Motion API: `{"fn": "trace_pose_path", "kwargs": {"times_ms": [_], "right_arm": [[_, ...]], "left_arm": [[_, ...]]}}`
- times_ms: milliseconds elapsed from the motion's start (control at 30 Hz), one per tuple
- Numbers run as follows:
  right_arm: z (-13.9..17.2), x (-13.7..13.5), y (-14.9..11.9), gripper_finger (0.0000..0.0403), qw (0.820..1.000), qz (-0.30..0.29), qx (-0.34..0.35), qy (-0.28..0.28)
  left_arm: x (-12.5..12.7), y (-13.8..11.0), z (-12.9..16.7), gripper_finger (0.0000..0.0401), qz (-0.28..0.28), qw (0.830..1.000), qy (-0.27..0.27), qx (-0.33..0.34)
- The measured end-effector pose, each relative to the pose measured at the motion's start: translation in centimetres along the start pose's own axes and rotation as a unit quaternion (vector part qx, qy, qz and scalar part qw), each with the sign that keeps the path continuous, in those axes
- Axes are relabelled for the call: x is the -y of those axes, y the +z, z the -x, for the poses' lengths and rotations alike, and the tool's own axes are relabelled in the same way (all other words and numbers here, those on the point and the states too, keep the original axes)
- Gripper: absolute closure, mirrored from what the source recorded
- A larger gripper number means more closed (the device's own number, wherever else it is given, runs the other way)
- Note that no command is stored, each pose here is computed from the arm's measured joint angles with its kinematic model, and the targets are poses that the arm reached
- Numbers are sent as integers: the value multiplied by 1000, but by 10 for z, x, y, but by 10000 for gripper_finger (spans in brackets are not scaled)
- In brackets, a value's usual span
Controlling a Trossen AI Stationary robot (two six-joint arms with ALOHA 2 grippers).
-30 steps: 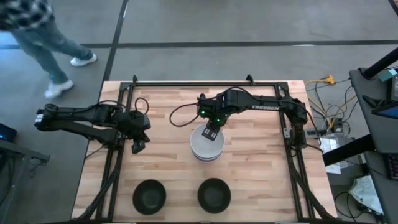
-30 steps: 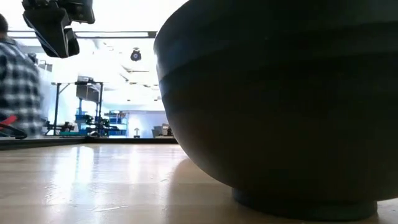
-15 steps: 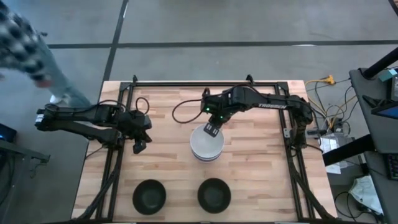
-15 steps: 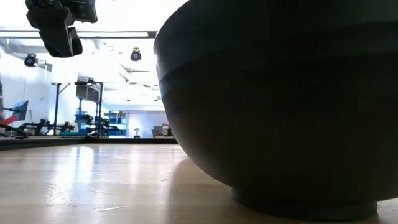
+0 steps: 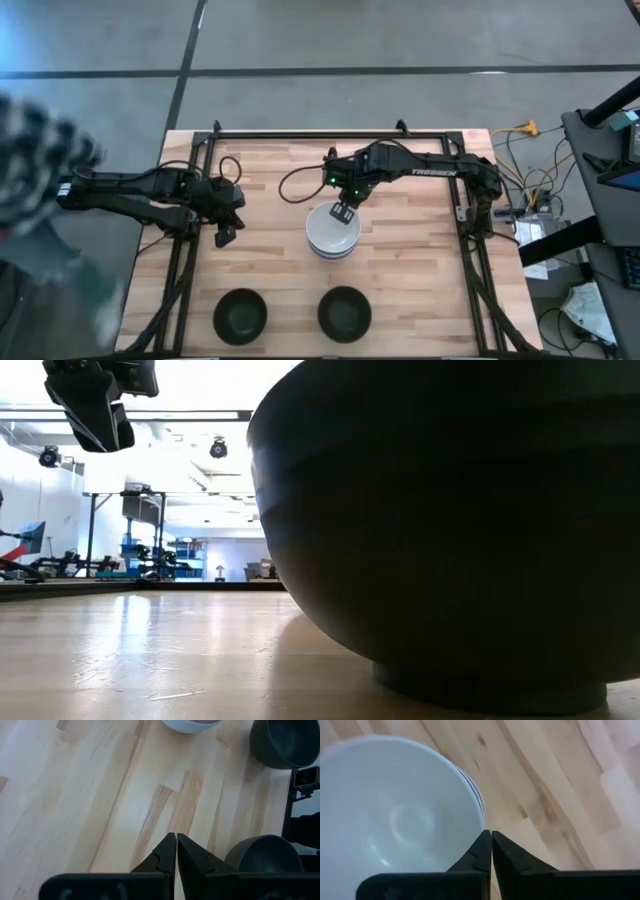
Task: Nest bowls inside each other
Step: Stack the white bowl on the black bowl
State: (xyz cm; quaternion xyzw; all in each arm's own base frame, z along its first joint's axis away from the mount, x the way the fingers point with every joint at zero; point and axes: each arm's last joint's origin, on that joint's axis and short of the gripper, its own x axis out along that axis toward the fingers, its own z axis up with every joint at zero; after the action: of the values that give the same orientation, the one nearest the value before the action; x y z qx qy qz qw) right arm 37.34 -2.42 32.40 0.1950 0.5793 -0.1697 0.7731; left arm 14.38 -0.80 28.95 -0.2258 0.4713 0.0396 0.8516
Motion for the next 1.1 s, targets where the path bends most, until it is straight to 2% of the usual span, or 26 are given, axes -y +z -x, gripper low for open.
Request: {"fn": "trace_pose_path", "kwargs": {"times_ms": [100,300,500,667,833,1100], "right_arm": [[15,-4,-2,394,1000,9,22,13],[40,-37,-31,394,991,109,59,51],[21,-86,-59,394,973,174,104,107],[0,-105,-67,394,970,159,126,136],[-13,-103,-69,394,979,115,126,112],[-19,-101,-72,394,981,112,115,105]], "left_arm": [[0,-1,-1,401,0,1000,1,-1],[0,0,-1,401,0,1000,1,-3],[0,0,-3,401,-1,1000,4,-7],[0,1,-5,401,-1,1000,4,-7],[0,1,-5,401,-1,1000,5,-7],[0,1,-5,401,-2,1000,5,-6]]}}
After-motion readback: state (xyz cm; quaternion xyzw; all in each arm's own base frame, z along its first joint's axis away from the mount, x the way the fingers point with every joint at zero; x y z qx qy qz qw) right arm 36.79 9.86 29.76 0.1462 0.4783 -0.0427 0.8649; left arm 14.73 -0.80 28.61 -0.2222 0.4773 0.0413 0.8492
